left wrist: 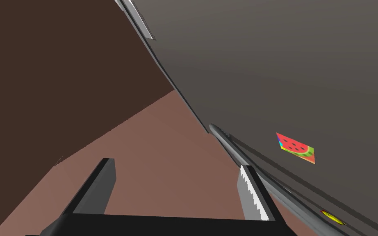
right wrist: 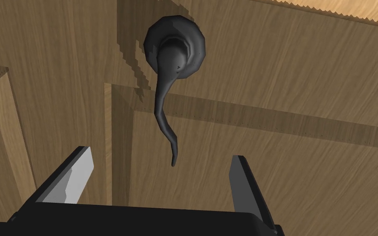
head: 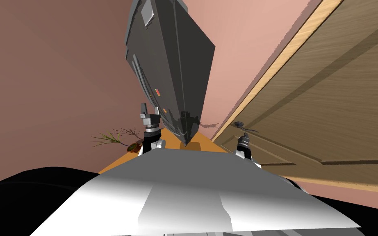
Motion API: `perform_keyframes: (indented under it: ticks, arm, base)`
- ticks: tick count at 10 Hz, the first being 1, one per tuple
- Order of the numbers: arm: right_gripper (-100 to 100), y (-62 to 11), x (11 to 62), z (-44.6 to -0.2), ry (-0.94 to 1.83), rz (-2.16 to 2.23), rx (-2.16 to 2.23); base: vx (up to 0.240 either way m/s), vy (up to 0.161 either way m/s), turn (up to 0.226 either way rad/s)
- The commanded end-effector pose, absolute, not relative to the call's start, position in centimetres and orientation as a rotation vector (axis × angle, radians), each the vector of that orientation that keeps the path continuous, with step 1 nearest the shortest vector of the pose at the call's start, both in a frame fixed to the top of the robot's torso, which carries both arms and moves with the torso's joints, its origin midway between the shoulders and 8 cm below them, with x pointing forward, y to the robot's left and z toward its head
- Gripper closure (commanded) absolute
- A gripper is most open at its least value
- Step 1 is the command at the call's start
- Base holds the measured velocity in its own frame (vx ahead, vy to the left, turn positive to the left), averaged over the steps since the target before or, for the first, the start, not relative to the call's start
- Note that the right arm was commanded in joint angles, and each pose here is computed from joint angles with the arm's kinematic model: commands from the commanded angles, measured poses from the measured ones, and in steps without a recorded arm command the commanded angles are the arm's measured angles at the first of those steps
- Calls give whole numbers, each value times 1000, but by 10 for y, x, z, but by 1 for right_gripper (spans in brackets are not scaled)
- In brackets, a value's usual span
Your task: Pull the door open
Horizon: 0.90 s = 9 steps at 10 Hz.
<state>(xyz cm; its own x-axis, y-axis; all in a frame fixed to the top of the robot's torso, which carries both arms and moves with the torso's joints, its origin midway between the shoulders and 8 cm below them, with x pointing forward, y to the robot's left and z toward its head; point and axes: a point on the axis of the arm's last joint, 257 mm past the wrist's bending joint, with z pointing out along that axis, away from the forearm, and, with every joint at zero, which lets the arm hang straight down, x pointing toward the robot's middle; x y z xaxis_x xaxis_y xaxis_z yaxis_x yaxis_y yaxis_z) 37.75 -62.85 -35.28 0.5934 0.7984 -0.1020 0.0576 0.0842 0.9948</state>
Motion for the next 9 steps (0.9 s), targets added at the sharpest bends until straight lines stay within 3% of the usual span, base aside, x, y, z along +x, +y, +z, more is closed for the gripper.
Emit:
perform_keyframes:
  ticks: [1, 3, 9]
  arm:
    - [-100, -630, 377, -354, 792, 646, 1398]
    - [-100, -630, 377, -354, 790, 643, 1400]
    - [-100, -633, 375, -355, 781, 632, 1405]
  base:
    - [9, -12, 9]
    - [59, -36, 9]
    - [153, -138, 25]
